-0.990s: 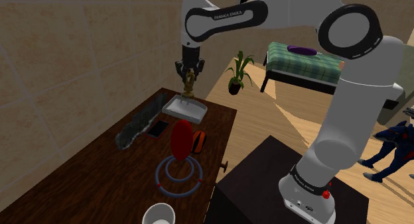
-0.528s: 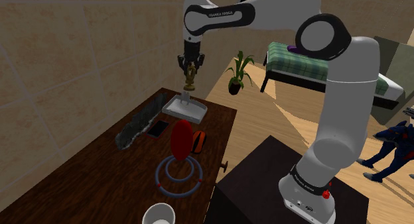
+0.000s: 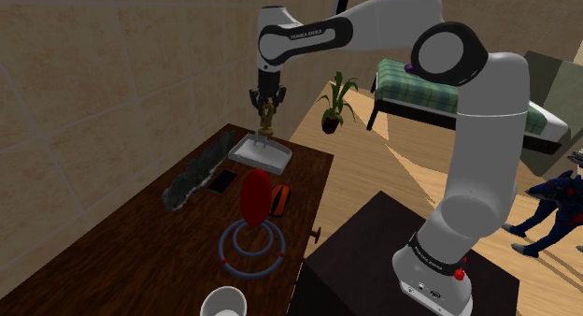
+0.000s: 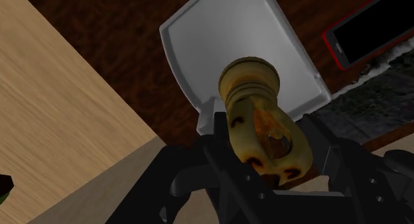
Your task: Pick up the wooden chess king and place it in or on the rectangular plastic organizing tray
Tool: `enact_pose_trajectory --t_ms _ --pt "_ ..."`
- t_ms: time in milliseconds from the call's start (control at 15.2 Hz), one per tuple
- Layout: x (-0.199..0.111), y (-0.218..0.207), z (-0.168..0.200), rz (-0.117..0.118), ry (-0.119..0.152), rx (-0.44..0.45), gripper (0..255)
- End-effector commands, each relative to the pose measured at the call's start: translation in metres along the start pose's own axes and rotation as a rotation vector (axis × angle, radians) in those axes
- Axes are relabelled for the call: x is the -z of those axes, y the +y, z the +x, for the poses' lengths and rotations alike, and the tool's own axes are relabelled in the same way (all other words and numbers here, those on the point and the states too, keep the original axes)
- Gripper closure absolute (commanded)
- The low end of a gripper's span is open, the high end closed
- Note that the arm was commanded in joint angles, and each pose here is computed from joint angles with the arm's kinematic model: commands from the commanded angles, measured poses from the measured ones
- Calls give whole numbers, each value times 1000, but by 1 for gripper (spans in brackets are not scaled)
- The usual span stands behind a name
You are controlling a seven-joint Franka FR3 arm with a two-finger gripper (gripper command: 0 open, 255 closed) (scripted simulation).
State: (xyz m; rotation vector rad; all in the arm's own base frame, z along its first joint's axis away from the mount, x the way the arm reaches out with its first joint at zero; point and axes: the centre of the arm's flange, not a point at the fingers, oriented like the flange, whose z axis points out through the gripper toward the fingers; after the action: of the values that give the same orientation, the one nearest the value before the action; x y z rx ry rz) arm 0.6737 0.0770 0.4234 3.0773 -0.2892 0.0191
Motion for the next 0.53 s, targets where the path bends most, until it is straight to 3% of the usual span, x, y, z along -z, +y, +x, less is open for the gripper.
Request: enact_pose_trajectory --t_ms 0,462 --pt "-10 0 0 0 1 0 255" --pt "-47 -2 -1 0 1 0 255"
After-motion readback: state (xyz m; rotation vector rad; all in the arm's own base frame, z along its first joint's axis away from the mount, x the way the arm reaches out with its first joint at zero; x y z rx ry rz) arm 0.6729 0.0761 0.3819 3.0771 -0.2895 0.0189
